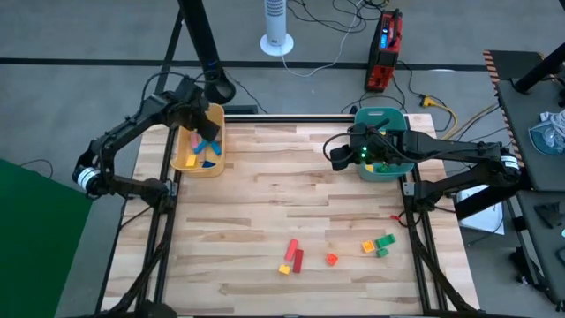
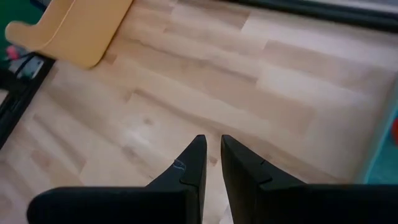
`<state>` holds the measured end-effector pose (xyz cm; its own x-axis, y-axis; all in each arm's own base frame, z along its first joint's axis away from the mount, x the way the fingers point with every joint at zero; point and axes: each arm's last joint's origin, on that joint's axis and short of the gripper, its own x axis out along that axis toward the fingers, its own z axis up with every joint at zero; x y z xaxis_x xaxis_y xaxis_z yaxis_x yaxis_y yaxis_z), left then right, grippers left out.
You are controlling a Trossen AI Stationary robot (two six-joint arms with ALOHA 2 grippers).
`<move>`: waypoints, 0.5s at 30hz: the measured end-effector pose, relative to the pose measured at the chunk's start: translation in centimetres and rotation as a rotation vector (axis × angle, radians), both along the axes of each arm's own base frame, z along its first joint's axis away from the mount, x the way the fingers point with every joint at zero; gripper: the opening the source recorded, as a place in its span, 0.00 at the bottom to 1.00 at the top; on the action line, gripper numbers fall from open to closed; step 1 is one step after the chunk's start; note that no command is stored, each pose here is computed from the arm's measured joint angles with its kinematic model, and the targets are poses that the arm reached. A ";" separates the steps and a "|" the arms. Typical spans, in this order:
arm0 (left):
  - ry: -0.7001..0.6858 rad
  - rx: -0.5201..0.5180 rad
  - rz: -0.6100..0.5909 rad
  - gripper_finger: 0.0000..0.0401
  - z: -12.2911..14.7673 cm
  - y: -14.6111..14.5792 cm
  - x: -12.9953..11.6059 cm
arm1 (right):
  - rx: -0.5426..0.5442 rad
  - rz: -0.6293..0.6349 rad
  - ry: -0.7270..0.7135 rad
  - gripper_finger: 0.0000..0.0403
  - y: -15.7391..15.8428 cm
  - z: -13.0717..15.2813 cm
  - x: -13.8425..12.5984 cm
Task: Sort blocks by size
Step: Put the blue block into the yellow bin, then put the orange game piece into the blue bin
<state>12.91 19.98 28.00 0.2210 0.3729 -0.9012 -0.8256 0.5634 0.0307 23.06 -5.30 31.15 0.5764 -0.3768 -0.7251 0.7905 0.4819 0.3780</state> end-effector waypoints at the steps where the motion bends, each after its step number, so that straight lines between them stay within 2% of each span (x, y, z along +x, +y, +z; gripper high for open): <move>1: 0.000 -0.007 0.009 0.27 -0.2 0.0 0.0 | 0.006 0.005 0.000 0.09 0.0 0.0 0.0; 5: -0.023 -0.017 0.036 0.33 0.1 -0.3 0.1 | 0.068 0.066 -0.012 0.09 0.8 -0.1 0.2; 9: -0.079 0.029 0.027 0.36 1.7 -1.7 0.5 | 0.120 0.159 -0.025 0.09 3.2 -0.1 0.5; 15: -0.321 0.117 0.010 0.37 6.0 -5.9 1.4 | 0.197 0.303 -0.037 0.03 8.5 -0.1 0.4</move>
